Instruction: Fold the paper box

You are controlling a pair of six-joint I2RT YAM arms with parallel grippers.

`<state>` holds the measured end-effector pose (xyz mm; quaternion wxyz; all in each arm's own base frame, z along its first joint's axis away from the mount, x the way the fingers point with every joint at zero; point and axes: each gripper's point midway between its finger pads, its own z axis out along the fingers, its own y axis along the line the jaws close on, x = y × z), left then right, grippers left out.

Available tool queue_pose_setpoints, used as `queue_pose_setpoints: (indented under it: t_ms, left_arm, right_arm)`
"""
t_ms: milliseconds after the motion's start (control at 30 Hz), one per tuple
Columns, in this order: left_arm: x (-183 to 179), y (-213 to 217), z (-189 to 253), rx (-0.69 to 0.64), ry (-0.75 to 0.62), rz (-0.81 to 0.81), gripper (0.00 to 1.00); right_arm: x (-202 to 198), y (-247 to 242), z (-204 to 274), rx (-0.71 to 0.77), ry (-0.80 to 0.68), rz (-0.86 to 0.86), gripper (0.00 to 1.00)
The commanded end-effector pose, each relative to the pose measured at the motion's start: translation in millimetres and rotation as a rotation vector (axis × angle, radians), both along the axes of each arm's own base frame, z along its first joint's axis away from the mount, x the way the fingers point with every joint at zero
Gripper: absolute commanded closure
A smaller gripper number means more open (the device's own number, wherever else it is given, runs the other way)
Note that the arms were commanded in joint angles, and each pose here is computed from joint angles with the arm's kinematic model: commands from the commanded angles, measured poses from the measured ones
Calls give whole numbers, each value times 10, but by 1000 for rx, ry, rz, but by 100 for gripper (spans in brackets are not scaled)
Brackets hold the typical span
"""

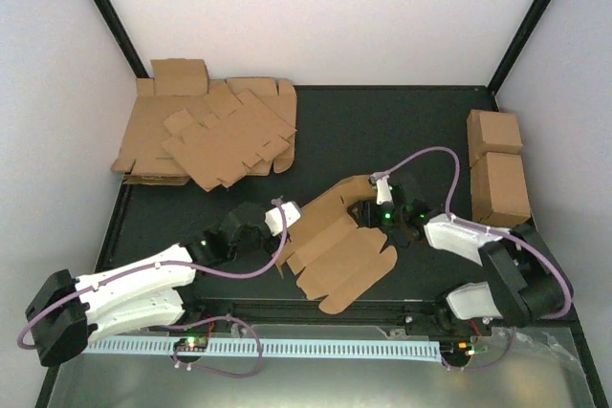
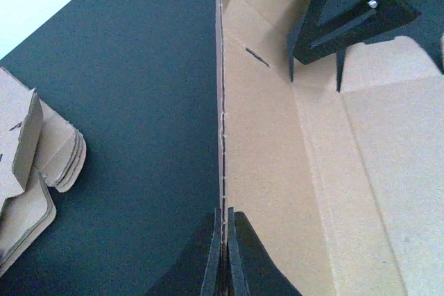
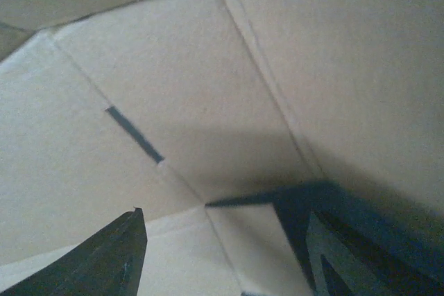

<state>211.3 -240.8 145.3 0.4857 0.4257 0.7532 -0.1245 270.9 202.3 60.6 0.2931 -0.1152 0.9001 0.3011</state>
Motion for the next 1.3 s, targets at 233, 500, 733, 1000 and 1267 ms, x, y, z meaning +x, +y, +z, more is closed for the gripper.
queue_pose_setpoints:
  t_ms: [233, 500, 733, 1000, 1267]
  left_arm:
    - [95, -8, 159, 8, -46, 22, 98]
    - [96, -18, 173, 3, -47, 20, 98]
    - [83, -36, 157, -3, -41, 10, 99]
    - [86, -69, 131, 2, -39, -3, 98]
    - [115, -118, 99, 31, -52, -23, 98]
  right_arm:
    - [51, 195, -39, 31, 44, 89, 44]
    - [-190, 174, -47, 59, 75, 129, 67]
    - [-279, 224, -119, 54, 104, 157, 71]
    - [-229, 226, -170, -23, 81, 135, 87]
    - [-83, 224, -127, -69, 40, 115, 92]
